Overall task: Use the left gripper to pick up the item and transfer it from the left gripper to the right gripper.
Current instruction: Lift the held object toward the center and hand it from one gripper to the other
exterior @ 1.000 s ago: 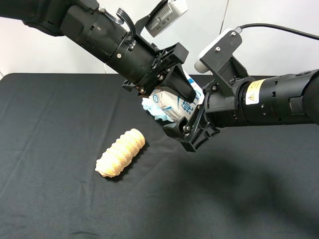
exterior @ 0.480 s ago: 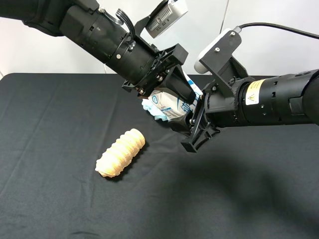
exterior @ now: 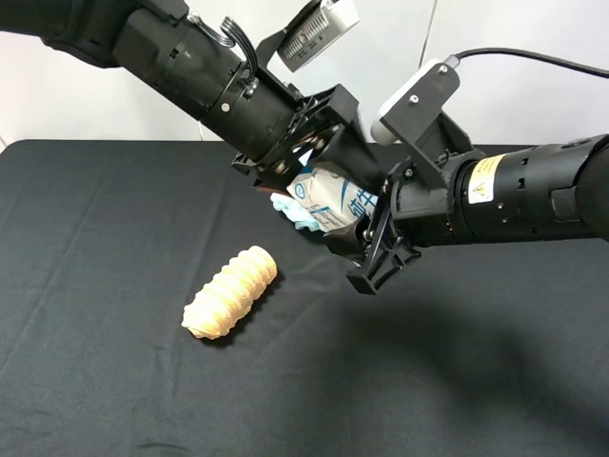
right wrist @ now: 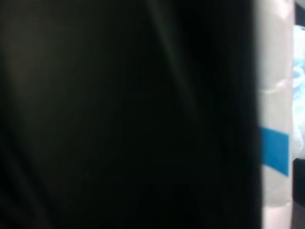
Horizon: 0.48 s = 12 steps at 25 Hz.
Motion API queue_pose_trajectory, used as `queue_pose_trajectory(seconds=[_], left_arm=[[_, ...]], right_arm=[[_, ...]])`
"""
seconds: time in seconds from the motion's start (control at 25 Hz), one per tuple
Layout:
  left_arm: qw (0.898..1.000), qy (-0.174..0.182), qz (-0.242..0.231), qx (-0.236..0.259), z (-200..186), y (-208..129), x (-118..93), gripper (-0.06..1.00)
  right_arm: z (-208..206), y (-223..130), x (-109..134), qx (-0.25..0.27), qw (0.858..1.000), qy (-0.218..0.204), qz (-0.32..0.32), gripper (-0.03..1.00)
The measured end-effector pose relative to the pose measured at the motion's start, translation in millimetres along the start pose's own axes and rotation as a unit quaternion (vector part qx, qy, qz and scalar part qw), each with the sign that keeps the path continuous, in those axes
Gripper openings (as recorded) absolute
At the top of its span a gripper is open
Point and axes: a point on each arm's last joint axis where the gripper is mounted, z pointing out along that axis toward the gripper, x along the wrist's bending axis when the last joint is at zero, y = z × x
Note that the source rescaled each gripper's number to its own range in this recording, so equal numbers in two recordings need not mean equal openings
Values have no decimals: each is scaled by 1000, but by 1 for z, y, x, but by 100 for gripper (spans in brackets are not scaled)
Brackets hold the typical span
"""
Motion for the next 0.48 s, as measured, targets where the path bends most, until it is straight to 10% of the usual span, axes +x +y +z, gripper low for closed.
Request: queue_pose_trajectory(seconds=[0.48], left_arm=[[1000,8,6,5,0,-1,2,99]], right_arm=[[0,0,0,1,1000,0,0,3]])
